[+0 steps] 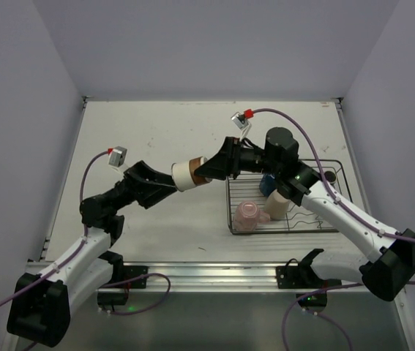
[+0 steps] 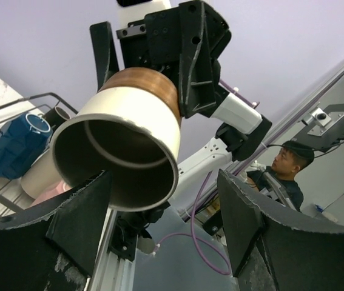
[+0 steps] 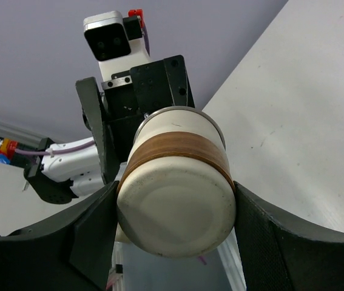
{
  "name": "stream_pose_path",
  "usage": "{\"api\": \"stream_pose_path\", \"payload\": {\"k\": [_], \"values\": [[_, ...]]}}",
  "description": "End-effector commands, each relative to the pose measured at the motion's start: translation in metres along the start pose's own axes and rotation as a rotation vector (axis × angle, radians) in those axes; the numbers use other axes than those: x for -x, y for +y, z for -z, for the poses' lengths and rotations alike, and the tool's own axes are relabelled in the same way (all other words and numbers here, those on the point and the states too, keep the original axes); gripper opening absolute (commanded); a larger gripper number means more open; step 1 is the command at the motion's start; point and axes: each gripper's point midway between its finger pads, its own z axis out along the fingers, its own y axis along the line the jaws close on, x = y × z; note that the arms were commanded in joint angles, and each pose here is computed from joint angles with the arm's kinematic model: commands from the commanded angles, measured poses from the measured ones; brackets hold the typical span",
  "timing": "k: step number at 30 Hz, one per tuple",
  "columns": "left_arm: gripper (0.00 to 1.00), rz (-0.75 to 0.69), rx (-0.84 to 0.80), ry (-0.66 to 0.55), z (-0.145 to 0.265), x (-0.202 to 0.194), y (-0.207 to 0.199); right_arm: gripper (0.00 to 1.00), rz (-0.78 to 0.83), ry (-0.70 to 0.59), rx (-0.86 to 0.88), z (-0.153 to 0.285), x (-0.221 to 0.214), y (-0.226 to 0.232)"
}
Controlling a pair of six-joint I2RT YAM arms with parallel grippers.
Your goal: Unload the cups from the dish rack
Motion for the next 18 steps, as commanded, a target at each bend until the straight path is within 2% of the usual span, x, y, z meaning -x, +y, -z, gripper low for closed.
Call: {"api": "stream_pose_path", "payload": {"k": [1,13,16,17,18], "values": [[0.73,-0.076,-0.085,-0.047,-0.003,0.010,-0.025,0.00,0.007,-0.012,0.091,-0.005,0.003,0.021],[0.54,-0.060,-0.080,-0.057,-0.004,0.011,-0.022,0.00,-0.036,0.004,0.125,-0.021,-0.002,0.020],[0.42,-0.055,-0.078,-0.054,-0.006,0.011,-0.021,0.00,-0.033,0.006,0.135,-0.022,-0.001,0.024],[0.32,-0.054,-0.076,-0.052,-0.007,0.012,-0.020,0.00,-0.034,0.009,0.131,-0.022,-0.001,0.024],[0.26,-0.049,-0.071,-0.048,-0.007,0.012,-0.019,0.00,-0.028,0.009,0.133,-0.023,0.000,0.026]]}}
